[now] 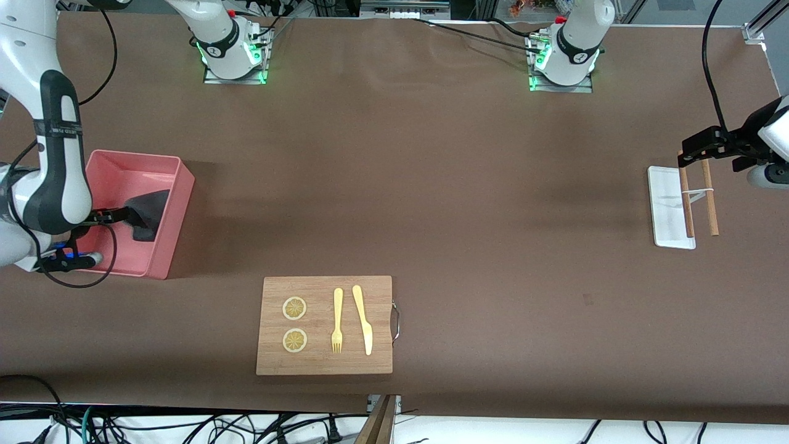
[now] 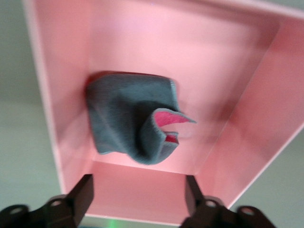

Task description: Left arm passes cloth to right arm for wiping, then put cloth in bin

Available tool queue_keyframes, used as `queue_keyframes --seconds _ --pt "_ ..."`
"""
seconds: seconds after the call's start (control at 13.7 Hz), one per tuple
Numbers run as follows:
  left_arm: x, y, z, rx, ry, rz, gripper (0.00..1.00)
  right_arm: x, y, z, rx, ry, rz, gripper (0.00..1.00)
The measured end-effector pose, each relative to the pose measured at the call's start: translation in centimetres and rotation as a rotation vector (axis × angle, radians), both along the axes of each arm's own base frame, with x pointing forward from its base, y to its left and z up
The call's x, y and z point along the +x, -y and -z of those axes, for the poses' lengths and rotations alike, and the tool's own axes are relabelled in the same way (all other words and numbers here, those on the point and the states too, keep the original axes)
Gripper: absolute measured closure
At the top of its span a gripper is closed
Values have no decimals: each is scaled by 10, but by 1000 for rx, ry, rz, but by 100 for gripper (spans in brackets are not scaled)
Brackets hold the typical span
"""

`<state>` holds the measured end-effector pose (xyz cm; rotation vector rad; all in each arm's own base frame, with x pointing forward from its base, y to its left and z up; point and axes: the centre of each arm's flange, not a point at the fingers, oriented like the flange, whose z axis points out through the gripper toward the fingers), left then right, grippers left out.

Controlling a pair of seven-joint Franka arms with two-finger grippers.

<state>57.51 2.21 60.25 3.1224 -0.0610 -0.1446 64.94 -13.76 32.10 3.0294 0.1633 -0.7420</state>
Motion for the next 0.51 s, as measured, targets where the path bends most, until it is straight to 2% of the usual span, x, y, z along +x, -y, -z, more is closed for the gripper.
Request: queue_keyframes --seconds 0.07,0.29,0.51 --pt "0 -2 0 0 0 -4 0 0 -8 -22 9 16 1 0" --pt "1 -8 2 0 -3 -14 0 -11 -30 -94 5 64 41 0" --pt "2 -10 1 35 7 -10 0 -27 -50 -168 18 154 28 0"
